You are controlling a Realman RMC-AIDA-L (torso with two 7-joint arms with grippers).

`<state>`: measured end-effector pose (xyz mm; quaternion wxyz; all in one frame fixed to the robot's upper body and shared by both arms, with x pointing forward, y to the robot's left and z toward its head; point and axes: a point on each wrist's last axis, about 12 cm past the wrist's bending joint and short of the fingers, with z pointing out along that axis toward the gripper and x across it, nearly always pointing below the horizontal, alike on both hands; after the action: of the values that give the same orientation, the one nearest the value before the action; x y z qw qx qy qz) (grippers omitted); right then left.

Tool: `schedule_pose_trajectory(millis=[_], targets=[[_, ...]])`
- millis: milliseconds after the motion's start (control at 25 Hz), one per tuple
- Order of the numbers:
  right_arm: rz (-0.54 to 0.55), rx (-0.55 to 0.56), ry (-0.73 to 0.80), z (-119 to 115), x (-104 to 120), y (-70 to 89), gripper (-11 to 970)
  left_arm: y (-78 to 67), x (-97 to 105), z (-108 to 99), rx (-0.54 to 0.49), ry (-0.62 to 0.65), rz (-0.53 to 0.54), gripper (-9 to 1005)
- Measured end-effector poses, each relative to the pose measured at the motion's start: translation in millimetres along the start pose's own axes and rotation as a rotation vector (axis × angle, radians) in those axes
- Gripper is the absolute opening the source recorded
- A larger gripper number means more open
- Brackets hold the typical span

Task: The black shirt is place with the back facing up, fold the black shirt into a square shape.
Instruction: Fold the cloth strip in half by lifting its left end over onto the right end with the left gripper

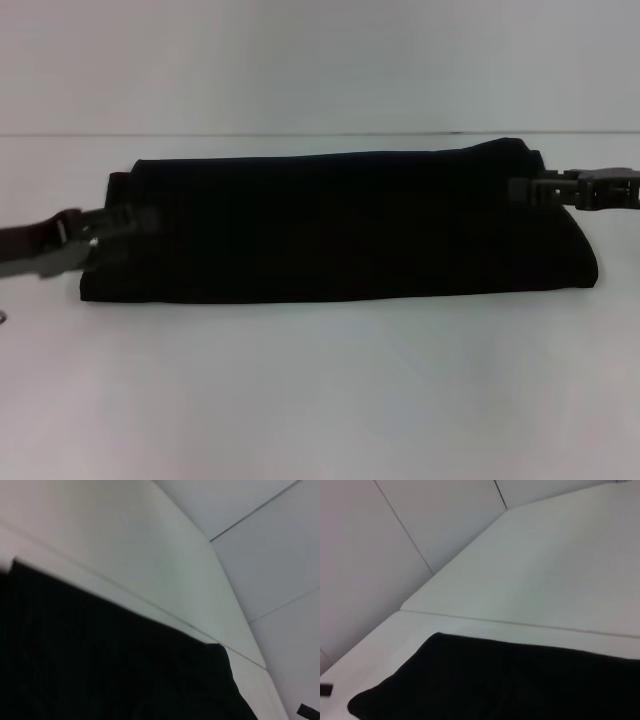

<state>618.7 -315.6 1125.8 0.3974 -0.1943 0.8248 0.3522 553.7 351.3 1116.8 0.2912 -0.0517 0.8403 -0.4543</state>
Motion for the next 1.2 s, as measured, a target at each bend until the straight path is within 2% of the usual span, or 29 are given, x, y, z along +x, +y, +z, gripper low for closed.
schedule_pose_trajectory(millis=[200, 440, 720, 920, 1200], targets=[[-0.032, 0.037, -0.021, 9.0, -10.3, -0.5, 760, 7.5, 9.6, -0.1, -0.030, 0.037, -0.163, 913], [-0.062, 0.061, -0.015, 17.2, -23.0, 0.6, 761, 12.1, 9.0, 8.7, -0.082, 0.068, -0.364, 912], [-0.073, 0.065, -0.022, 20.7, -29.4, 1.9, 763, 29.3, 9.9, 5.6, -0.146, -0.037, -0.604, 911], [-0.072, 0.084, -0.028, 23.8, -30.0, 1.1, 763, 36.5, 13.5, 8.3, -0.187, -0.050, -0.671, 911], [-0.073, 0.093, -0.036, 24.7, -32.2, 0.6, 763, 42.5, 14.7, 15.1, -0.215, -0.077, -0.691, 910]])
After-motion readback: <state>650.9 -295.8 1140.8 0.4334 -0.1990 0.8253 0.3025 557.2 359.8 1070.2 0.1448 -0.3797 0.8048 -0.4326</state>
